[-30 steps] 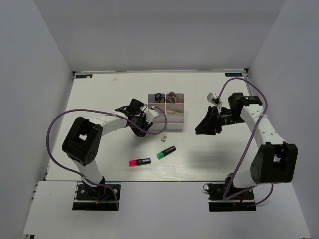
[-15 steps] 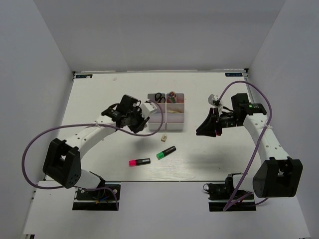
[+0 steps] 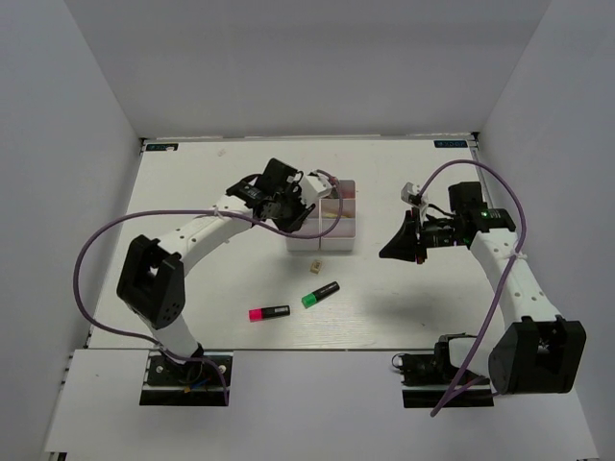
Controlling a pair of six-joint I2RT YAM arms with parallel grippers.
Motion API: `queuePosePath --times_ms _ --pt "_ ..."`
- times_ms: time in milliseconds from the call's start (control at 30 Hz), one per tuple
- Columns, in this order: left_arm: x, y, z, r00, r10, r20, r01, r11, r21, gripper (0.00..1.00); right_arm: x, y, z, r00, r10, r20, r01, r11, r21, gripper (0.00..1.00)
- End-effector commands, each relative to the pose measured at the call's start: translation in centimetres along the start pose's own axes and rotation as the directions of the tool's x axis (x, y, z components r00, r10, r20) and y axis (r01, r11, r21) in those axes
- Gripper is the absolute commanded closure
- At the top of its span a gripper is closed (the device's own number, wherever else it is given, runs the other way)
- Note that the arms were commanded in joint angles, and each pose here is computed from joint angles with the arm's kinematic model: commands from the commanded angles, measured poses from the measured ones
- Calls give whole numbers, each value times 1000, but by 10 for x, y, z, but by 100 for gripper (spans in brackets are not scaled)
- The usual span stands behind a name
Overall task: Sort the stationery into containers
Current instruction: Place the stationery in the storage box.
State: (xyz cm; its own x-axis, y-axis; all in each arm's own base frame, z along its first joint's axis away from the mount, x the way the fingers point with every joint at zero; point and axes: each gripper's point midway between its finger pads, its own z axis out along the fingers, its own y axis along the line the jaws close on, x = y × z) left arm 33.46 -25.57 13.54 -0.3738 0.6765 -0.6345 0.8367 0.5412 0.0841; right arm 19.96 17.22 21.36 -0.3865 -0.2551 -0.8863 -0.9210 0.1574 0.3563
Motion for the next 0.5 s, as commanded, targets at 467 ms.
queuePosePath --times_ms 467 --pt "-20 12 26 999 16 -30 -17 999 -38 64 -5 -3 -1 1000 -18 12 17 999 28 100"
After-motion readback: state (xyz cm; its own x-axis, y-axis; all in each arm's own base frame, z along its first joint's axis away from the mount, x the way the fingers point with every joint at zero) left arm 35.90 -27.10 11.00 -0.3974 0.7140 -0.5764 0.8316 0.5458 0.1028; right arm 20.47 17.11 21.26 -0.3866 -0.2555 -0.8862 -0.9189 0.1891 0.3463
